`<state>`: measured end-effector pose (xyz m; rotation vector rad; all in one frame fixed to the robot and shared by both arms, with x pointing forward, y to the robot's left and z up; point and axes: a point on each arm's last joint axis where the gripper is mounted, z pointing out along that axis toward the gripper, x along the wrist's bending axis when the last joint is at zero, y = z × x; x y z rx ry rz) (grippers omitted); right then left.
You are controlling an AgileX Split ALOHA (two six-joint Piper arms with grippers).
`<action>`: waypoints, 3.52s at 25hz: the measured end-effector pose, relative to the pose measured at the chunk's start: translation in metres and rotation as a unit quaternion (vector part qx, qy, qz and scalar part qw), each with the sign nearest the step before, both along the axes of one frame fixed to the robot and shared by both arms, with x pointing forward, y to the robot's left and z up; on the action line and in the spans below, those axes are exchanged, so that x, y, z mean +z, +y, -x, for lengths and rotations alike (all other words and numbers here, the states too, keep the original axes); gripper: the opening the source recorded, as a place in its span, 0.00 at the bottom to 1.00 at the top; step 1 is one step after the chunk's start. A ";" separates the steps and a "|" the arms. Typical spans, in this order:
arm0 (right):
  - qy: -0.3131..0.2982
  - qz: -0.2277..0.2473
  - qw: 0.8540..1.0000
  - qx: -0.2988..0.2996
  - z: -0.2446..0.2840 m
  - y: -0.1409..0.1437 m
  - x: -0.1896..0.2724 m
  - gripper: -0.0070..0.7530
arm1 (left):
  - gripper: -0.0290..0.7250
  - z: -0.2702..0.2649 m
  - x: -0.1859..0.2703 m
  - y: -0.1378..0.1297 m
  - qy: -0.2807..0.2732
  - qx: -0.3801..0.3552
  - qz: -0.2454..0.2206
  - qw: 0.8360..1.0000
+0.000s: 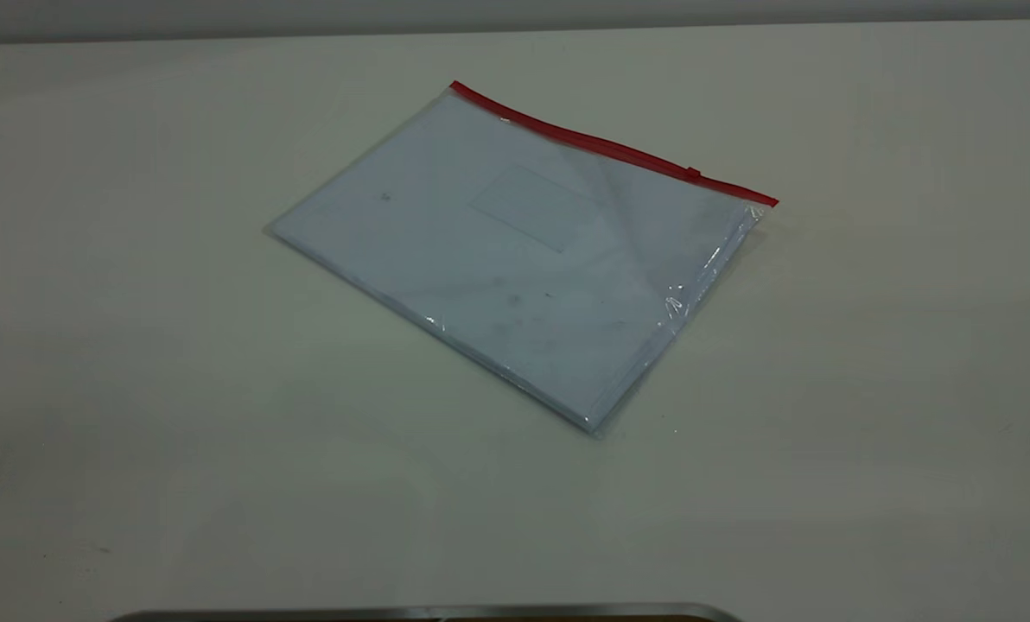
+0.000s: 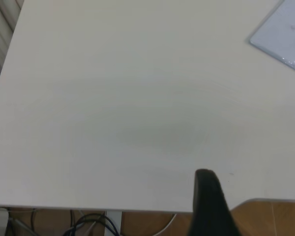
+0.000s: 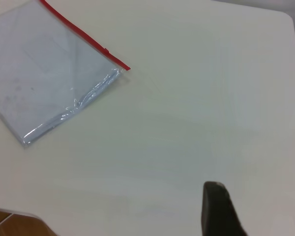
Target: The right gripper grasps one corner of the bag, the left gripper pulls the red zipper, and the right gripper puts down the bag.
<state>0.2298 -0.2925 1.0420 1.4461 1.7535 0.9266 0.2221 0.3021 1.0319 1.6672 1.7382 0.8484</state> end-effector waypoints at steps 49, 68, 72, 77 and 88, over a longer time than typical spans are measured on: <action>-0.026 -0.022 0.999 -0.016 -0.019 0.000 0.033 0.56 | 0.75 -0.034 0.033 -0.004 0.008 -0.013 0.033 0.999; 0.161 -0.076 0.983 -0.044 -0.212 0.012 -0.016 0.72 | 0.75 -0.287 0.046 -0.005 0.092 -0.069 0.077 0.990; 0.216 -0.081 0.971 -0.055 -0.241 0.013 -0.054 0.73 | 0.75 -0.324 0.022 -0.008 0.121 -0.107 0.077 0.984; 0.278 -0.073 0.956 -0.053 -0.273 0.015 -0.100 0.73 | 0.75 -0.362 -0.007 -0.014 0.142 -0.172 0.082 0.971; 0.346 -0.094 0.933 0.035 -0.350 0.033 -0.171 0.73 | 0.75 -0.388 -0.043 -0.022 0.179 -0.227 0.109 0.951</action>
